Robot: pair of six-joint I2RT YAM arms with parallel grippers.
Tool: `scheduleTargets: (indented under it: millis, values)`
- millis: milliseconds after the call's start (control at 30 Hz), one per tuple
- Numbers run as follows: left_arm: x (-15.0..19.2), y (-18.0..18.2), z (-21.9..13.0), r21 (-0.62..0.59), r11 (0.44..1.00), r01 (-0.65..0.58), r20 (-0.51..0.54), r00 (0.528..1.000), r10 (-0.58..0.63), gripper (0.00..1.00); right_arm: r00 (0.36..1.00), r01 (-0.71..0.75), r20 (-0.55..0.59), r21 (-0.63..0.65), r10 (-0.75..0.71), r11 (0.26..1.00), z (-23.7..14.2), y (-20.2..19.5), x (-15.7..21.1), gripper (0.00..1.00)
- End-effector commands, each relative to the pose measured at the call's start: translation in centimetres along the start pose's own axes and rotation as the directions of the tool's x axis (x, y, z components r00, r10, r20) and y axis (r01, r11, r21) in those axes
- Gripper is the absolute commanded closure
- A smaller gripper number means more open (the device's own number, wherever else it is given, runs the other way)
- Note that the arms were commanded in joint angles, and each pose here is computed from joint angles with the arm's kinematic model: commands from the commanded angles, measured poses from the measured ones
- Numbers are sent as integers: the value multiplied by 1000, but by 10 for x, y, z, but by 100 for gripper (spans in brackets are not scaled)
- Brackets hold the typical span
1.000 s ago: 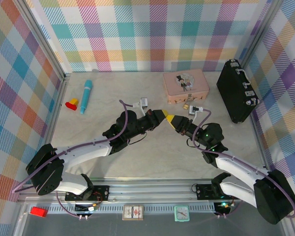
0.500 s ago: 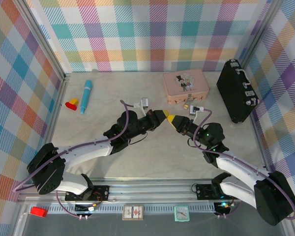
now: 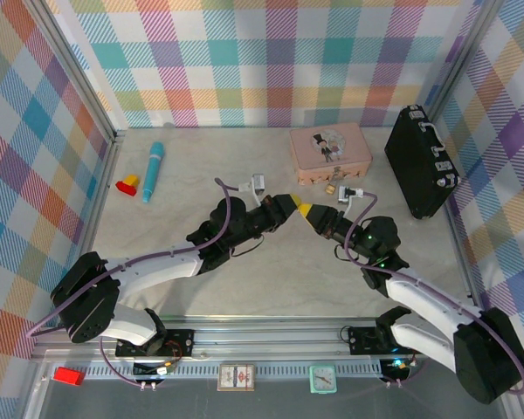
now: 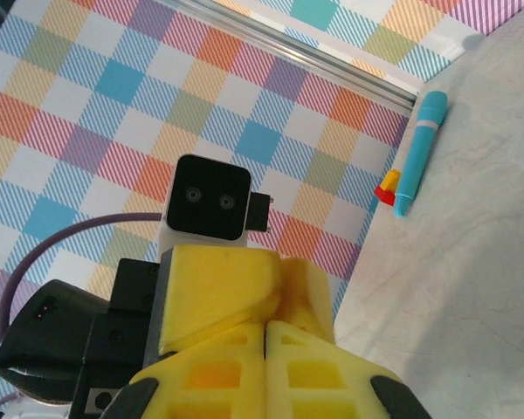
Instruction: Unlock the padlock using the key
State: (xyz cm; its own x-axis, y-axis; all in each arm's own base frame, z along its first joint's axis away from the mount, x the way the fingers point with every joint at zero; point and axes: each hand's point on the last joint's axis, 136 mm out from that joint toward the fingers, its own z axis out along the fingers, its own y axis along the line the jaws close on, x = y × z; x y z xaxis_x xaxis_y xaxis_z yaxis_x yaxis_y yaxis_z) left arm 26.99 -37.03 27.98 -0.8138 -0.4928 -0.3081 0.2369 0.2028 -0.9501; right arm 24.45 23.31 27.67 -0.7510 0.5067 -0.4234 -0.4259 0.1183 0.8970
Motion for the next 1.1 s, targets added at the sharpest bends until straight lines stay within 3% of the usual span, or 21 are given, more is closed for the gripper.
scheduleTargets:
  millis: [0, 100, 200, 433, 633, 1067]
  values:
    - [31, 3, -7, -44, 997, -60, -113, 992, 55, 75, 993, 111, -30, 37, -110, 993, 0, 13, 0, 100]
    - [18, 9, -17, -85, 993, -85, -85, 993, 78, 59, 989, 141, -59, 108, -135, 984, -7, -2, 7, 100]
    - [3, 8, -25, -68, 994, -82, -58, 995, 78, 49, 984, 153, -102, 95, -144, 984, -7, -7, 16, 100]
    - [0, 1, -31, -50, 986, -157, -85, 985, 153, 45, 962, 230, -156, 14, -226, 973, -8, 3, 28, 100]
    - [3, 2, -34, -56, 978, -201, -114, 974, 194, 52, 942, 265, -204, -29, -266, 964, -7, 12, 34, 100]
    - [8, -9, -33, -2, 977, -215, -148, 966, 212, 75, 944, 255, -212, -24, -254, 967, -5, 11, 34, 100]
